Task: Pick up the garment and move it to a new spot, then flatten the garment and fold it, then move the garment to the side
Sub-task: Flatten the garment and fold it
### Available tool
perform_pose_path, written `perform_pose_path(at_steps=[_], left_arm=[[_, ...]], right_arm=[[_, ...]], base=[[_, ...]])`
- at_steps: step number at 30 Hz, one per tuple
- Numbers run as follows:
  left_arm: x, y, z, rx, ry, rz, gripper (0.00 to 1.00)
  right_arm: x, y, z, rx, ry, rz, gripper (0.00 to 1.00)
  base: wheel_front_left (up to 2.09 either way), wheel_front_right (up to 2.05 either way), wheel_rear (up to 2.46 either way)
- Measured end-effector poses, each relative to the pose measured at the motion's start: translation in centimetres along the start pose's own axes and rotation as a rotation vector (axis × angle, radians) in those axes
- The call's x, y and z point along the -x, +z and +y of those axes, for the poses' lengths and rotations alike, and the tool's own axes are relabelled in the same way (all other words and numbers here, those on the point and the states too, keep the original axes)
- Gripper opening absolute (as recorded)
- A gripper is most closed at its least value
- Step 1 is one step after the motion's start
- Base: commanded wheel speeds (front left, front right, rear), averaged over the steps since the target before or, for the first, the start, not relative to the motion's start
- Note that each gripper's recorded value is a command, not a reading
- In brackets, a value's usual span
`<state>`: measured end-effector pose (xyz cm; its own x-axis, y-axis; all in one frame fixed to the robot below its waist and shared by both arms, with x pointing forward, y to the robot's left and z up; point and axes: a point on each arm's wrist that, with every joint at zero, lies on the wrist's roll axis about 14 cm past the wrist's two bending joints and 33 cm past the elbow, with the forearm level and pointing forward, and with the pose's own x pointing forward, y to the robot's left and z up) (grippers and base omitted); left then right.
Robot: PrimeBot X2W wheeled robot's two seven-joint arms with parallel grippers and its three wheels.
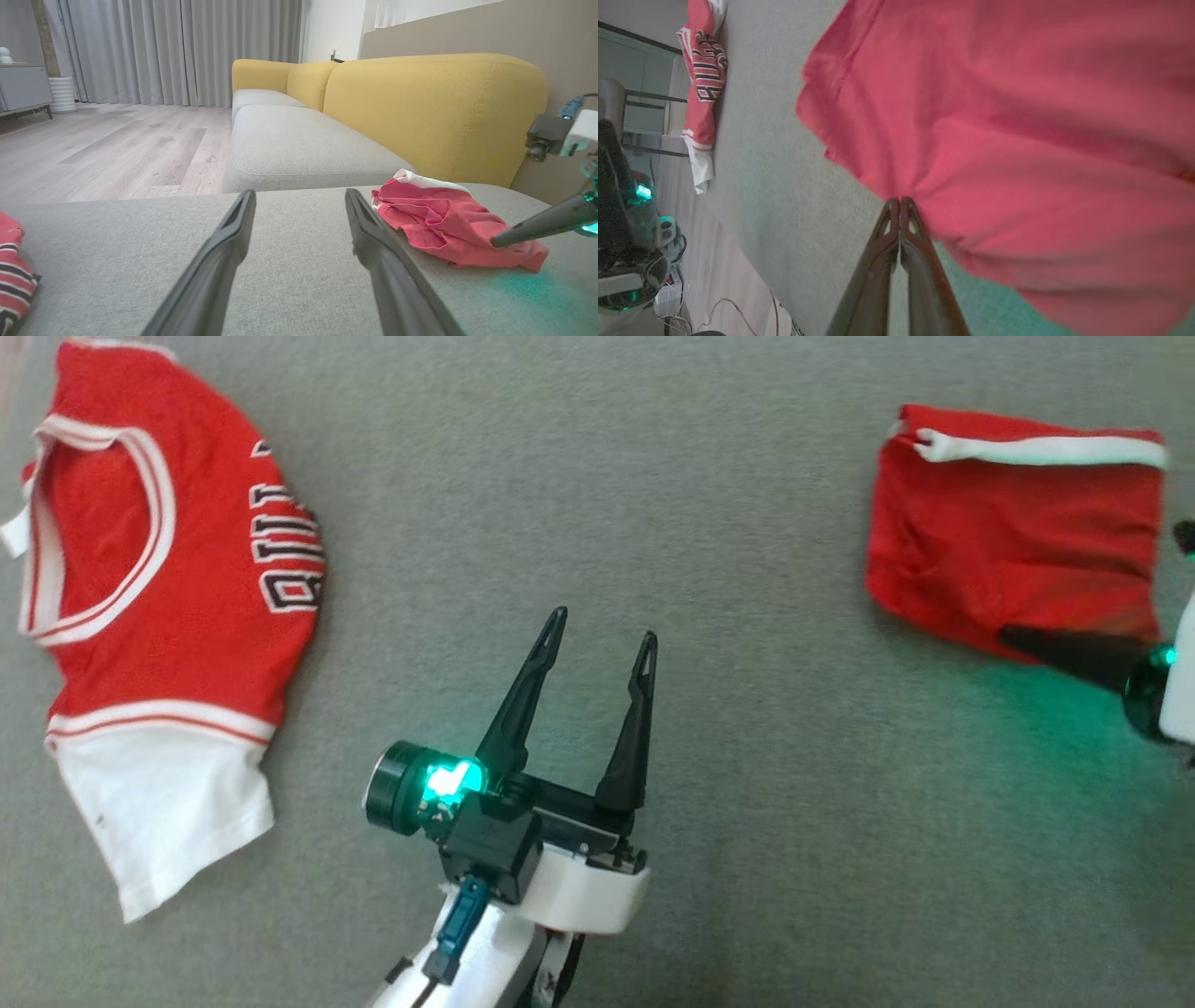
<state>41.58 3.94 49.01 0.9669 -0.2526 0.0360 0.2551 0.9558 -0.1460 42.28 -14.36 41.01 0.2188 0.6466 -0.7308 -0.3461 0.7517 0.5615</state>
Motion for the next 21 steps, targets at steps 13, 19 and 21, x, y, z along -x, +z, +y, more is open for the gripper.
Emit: perform_pose_path(at_steps=[13,19,21], left_arm=[[0.1,0.5,-0.2,0.003,-0.004,-0.015,1.00],[0.7,0.2,1.4,0.004,0.052,0.001,1.00],[0.9,0.1,1.8,0.005,0.071,0.009,1.00]], right_arm=[[2.9,6.7,-0.7,0.221,-0.126,-0.358,0.00],[-0.6,6.6,-4.4,0.203,-0.210,-0.273,0.00],[-1.8,6.8,-5.1,0.191,-0.218,-0.253,0.00]], base=[[0.00,0.00,0.00],[0.00,0.00,0.00],[0.00,0.00,0.00]])
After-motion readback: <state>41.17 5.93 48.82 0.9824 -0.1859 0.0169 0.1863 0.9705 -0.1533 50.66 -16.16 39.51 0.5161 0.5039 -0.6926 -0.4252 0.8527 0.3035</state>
